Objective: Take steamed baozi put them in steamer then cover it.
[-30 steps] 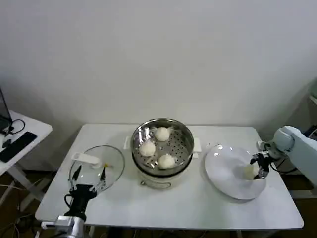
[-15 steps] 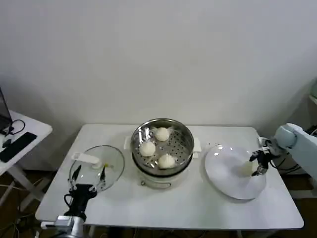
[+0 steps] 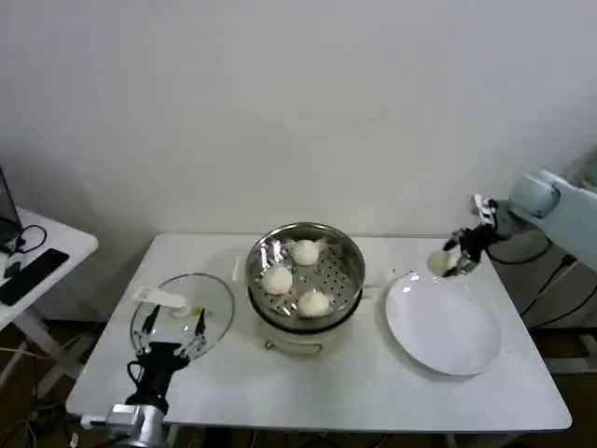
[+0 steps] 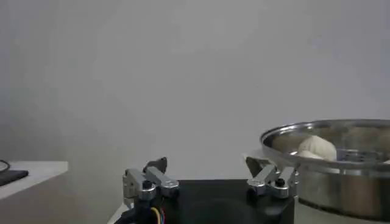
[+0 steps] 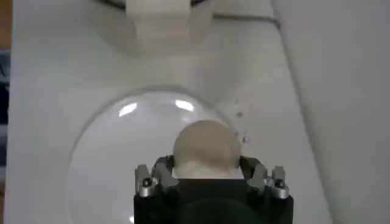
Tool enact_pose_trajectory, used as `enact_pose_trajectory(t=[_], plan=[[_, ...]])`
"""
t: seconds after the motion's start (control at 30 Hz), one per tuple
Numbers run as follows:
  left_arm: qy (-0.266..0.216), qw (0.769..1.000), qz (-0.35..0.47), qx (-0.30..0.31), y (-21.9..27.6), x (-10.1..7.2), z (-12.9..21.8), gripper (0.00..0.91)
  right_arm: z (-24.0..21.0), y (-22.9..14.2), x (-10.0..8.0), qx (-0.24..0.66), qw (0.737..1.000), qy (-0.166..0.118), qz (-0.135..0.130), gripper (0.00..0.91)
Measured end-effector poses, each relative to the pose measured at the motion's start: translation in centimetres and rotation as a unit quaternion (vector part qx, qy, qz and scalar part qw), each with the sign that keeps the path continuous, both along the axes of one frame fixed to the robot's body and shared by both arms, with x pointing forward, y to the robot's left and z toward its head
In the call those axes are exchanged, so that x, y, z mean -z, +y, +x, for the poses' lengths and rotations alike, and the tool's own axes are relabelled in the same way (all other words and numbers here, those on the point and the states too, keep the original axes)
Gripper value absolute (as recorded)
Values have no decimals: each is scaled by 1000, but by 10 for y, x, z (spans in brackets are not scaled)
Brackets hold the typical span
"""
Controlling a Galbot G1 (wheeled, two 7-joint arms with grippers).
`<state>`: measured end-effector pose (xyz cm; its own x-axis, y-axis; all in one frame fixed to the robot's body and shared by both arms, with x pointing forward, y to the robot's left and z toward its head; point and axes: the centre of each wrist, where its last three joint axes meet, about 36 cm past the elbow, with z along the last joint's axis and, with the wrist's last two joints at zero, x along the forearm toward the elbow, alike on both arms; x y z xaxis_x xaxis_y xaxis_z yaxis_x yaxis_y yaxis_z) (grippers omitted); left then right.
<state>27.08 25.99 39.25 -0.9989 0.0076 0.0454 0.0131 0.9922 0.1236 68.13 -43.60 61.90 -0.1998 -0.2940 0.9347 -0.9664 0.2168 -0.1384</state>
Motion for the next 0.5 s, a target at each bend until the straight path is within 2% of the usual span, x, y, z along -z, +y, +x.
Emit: enact_pose_trajectory(t=[0.13, 0.23, 0.33, 0.5], plan=[[-4, 1000, -3, 3, -3, -2, -1, 907, 13, 33, -42, -14, 1000, -8, 18, 766], [-5, 1000, -4, 4, -4, -3, -4, 907, 20, 61, -63, -25, 999, -11, 27, 766], [-5, 1000, -5, 3, -4, -4, -6, 907, 25, 89, -77, -39, 999, -11, 32, 766], [-8, 1000, -3, 5, -3, -8, -6, 907, 32, 133, -85, -57, 998, -9, 36, 766]])
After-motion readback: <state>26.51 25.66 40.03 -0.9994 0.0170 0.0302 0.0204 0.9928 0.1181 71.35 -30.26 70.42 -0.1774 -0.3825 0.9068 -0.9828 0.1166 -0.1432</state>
